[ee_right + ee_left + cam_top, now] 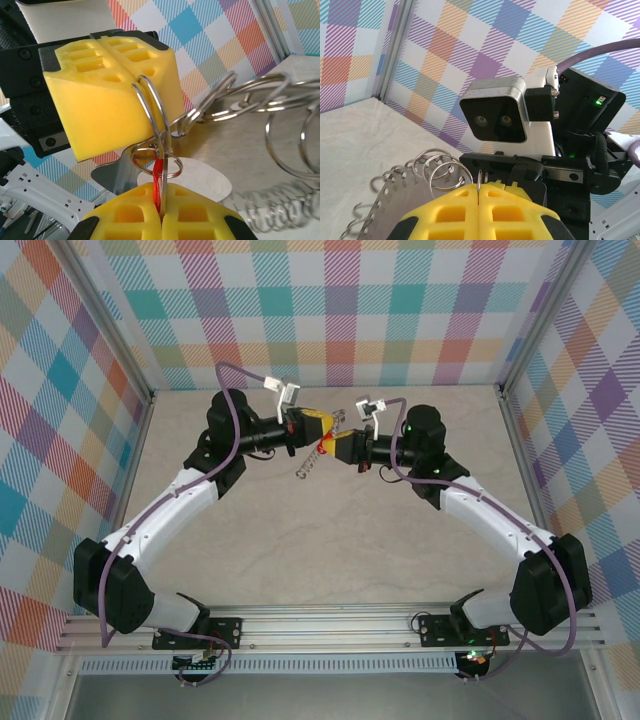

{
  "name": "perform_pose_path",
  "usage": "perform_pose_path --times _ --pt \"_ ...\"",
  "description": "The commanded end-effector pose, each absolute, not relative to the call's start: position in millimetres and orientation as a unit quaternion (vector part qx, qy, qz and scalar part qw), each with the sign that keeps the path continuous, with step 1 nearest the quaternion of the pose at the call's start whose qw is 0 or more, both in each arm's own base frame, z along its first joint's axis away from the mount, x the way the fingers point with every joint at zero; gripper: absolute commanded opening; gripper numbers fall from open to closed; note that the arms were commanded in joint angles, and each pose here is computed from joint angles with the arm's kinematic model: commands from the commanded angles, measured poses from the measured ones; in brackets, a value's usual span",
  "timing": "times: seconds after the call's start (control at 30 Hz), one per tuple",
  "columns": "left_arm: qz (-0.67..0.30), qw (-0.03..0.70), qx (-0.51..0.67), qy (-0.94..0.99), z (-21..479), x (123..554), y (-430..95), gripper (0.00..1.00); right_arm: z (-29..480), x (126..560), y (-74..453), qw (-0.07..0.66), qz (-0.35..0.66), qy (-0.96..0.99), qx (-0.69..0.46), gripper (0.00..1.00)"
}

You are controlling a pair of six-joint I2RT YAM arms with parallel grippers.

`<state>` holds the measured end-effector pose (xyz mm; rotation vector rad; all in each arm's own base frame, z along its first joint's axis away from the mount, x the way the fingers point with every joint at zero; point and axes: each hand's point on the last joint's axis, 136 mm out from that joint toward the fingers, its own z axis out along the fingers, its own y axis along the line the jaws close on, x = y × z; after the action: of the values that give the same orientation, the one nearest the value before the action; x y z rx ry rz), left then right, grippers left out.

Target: Put the keys on the keyring

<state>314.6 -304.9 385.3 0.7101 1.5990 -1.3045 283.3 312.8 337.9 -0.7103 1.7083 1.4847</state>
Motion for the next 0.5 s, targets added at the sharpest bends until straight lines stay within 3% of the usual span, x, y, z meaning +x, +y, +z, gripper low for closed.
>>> perform_pose_path --times 0.0,0.1,0.17,0.47 --pt "-0.538 0.507 0.299 0.604 418.7 303.7 -302.4 0.00 342.6 272.9 318.8 0.374 0.577 0.661 -0.301 0.05" --pt "-0.539 0.505 0.298 0.605 416.8 304.3 -302.8 0.00 342.4 269.2 311.0 0.381 0.568 0.667 -0.297 0.34" --pt "-0.539 0.504 0.298 0.606 415.3 304.8 -303.1 0.00 342.4 265.7 303.2 0.387 0.560 0.672 -0.292 0.44" --pt "-0.543 0.504 0.299 0.601 415.0 301.3 -302.3 0.00 368.9 255.1 257.9 0.467 0.528 0.668 -0.239 0.49"
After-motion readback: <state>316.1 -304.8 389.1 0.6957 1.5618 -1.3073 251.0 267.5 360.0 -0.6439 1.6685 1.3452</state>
